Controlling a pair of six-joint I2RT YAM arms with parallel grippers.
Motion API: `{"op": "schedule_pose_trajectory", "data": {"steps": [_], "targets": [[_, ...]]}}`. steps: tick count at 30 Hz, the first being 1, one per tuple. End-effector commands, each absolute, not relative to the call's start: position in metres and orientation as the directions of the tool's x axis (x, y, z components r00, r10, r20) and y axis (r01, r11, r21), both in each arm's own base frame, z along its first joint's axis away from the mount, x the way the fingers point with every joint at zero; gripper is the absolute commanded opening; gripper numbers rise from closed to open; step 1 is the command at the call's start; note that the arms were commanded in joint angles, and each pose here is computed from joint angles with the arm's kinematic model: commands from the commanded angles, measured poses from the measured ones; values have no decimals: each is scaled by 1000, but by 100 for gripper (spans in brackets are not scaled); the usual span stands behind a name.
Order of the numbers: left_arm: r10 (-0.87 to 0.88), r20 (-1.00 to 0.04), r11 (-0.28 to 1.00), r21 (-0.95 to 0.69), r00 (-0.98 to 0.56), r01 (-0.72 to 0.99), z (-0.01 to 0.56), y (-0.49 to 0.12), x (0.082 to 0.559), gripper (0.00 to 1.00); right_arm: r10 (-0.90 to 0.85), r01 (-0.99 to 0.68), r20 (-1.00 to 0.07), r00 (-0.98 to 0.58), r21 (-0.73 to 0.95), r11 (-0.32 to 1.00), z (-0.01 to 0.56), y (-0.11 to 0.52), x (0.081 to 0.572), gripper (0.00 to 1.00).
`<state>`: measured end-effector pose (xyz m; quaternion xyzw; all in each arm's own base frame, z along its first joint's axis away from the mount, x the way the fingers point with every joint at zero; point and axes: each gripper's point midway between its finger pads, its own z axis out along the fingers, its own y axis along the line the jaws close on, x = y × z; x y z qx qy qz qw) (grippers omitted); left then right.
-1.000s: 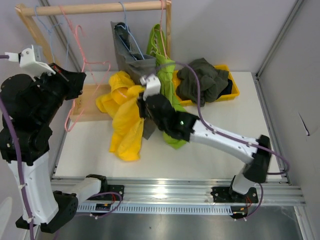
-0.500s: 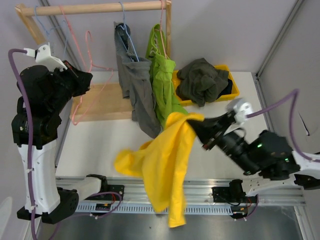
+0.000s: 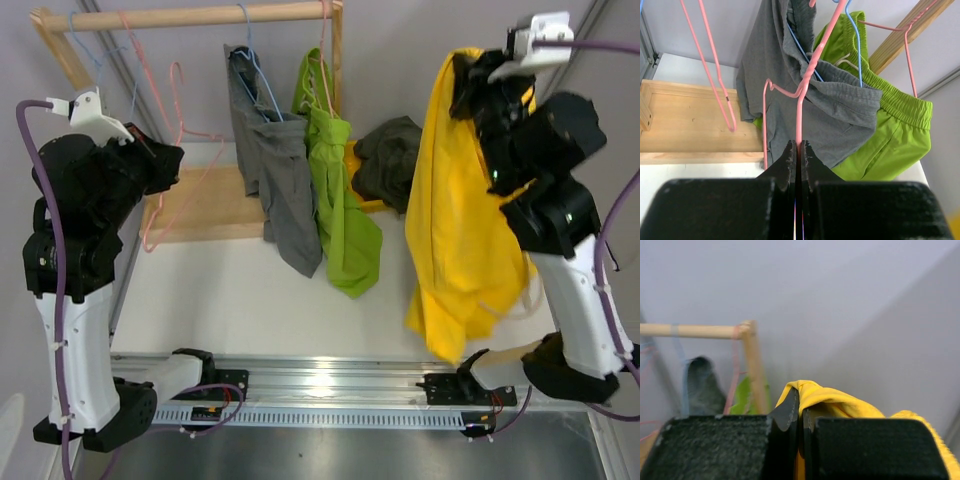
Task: Remove the shorts from the hanger
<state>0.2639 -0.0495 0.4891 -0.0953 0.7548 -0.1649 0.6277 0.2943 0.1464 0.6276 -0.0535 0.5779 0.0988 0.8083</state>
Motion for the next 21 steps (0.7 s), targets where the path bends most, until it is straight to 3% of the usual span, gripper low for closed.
{"op": "schedule_pose_trajectory", "data": {"steps": [1, 4, 11, 15, 20, 21], "targets": [[-333, -931, 933, -348, -149, 86, 499, -50, 273, 0, 106, -249, -932, 348, 17, 968, 643, 125, 339, 0], [-331, -931, 932, -348, -155, 99, 499, -52, 278, 0, 159, -194, -920, 358, 94, 976, 649, 83, 392, 0], [-306, -945, 947, -315, -117, 58, 508, -46, 314, 0, 261, -318, -896, 358, 146, 937, 635, 86, 476, 0], [-306, -950, 950, -309, -65, 37, 523, -44, 353, 0, 297, -383, -929, 222, 197, 902, 566, 108, 535, 0], [-325, -946, 946, -325, -24, 14, 541, -44, 404, 0, 289, -382, -950, -118, 312, 870, 397, 134, 599, 1], [-335, -942, 942, -334, -1, 19, 551, -45, 414, 0, 284, -379, -944, -166, 327, 866, 371, 140, 601, 30]]}}
